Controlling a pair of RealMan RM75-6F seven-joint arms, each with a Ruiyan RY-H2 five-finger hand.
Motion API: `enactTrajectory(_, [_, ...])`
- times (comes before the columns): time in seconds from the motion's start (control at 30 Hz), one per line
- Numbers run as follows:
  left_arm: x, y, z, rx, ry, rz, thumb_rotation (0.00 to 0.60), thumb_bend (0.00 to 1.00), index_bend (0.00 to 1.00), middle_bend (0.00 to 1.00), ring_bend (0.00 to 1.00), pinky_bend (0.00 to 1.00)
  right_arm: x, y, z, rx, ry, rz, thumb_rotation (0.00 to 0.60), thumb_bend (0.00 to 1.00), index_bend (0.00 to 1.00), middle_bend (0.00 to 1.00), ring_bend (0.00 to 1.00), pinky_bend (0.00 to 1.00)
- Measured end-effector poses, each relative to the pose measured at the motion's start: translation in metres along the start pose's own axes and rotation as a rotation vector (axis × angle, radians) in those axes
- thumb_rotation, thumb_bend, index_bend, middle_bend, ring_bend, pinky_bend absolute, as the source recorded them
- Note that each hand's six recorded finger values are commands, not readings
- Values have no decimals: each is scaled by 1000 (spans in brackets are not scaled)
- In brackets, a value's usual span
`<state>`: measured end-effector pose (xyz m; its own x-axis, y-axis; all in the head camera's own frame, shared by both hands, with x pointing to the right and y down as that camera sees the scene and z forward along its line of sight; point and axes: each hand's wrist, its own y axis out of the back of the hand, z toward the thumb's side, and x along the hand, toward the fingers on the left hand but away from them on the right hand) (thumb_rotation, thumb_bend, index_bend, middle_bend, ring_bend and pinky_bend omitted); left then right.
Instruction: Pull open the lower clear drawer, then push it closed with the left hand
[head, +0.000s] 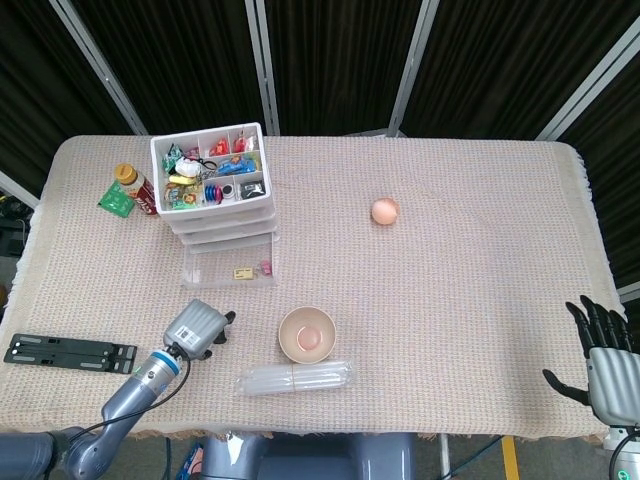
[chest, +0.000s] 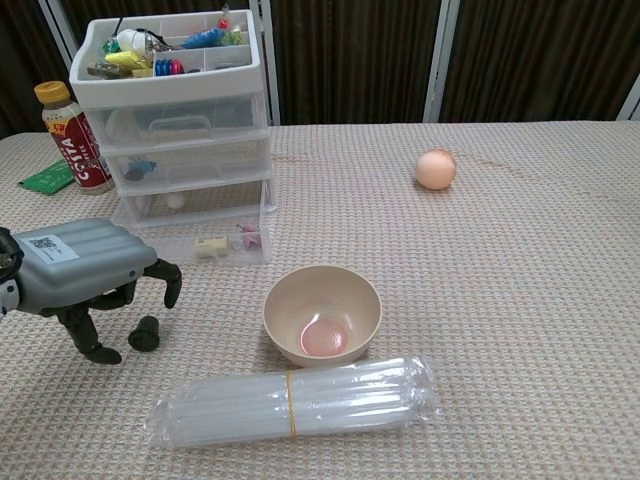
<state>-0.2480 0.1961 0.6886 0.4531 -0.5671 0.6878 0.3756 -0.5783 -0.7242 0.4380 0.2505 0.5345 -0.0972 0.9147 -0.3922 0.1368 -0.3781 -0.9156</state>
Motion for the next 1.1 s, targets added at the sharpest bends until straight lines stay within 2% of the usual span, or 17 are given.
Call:
enactTrajectory(0.13, [4, -2, 0, 11, 1, -7, 600, 169, 380, 998, 894, 710, 0, 0, 0, -7, -4, 3, 600, 75, 92, 0, 0, 0])
enactTrajectory(0.33, [7, -5, -3, 29, 10, -20, 600, 189, 393, 998, 894, 710, 0, 0, 0, -13, -8, 4, 600, 75, 92, 0, 0, 0])
enactTrajectory(0.47, [10, -8, -2, 18, 13, -25, 600, 268, 435, 998, 894, 710, 0, 0, 0, -15, -10, 5, 600, 75, 92, 0, 0, 0])
enactTrajectory(0.67, [12, -11, 0, 13, 12, -30, 600, 313, 465, 998, 894, 710, 0, 0, -1, -17, -12, 5, 600, 75, 92, 0, 0, 0])
enactTrajectory(0.9, [12, -11, 0, 1, 14, -33, 600, 431, 529, 998, 894, 710, 0, 0, -1, -18, -12, 4, 600, 75, 92, 0, 0, 0])
enactTrajectory(1.1, [9, -10, 1, 0, 10, -31, 600, 450, 546, 998, 894, 710, 0, 0, -1, -18, -13, 4, 600, 75, 92, 0, 0, 0])
